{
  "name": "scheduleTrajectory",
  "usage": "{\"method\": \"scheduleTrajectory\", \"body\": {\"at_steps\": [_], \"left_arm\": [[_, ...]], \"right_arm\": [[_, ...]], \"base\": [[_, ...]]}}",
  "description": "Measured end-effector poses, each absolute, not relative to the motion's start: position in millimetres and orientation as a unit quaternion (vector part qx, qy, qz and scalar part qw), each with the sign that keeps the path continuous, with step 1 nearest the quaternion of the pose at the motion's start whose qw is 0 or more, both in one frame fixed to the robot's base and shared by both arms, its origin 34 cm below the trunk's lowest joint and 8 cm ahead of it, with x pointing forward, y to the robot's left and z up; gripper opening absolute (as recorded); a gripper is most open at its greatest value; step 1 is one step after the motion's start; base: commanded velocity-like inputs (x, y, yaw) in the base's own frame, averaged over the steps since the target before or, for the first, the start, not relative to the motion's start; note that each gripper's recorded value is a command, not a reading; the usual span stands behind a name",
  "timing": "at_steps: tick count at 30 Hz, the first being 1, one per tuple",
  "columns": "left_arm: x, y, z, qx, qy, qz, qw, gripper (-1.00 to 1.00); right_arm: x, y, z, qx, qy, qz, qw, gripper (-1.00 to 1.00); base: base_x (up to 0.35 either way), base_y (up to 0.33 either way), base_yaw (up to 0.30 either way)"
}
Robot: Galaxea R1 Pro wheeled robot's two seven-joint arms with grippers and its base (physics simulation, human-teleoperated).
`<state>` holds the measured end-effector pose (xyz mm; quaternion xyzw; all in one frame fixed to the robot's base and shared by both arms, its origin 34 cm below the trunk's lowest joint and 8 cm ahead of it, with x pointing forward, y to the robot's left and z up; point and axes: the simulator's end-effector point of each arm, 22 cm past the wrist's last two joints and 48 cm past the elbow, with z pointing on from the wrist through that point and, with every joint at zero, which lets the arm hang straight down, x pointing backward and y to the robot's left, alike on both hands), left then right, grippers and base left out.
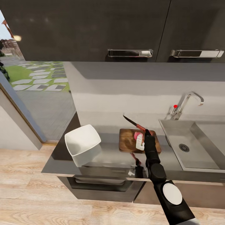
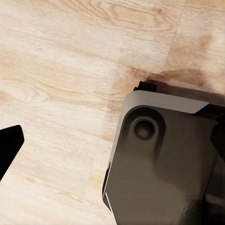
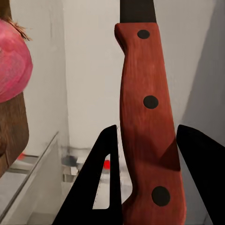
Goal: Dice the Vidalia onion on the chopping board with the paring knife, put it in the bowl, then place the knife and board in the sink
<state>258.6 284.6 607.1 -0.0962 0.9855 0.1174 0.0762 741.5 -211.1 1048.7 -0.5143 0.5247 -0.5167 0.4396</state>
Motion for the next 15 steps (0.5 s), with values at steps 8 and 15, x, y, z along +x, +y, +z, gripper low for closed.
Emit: {"method": "scheduleTrajectory", "body": {"at_steps": [8, 15], "left_arm": [[259, 284, 607, -0.096, 0.986, 0.117, 0.076, 1.0], [259, 283, 607, -0.096, 0.986, 0.116, 0.076, 1.0]], "right_arm": [[738, -211, 1016, -0.534, 0.537, -0.501, 0.418, -1.0], [737, -218, 1012, -0.527, 0.547, -0.508, 0.407, -1.0]], "base": [[0.0, 0.0, 0.0], [0.0, -0.123, 0.0]]}}
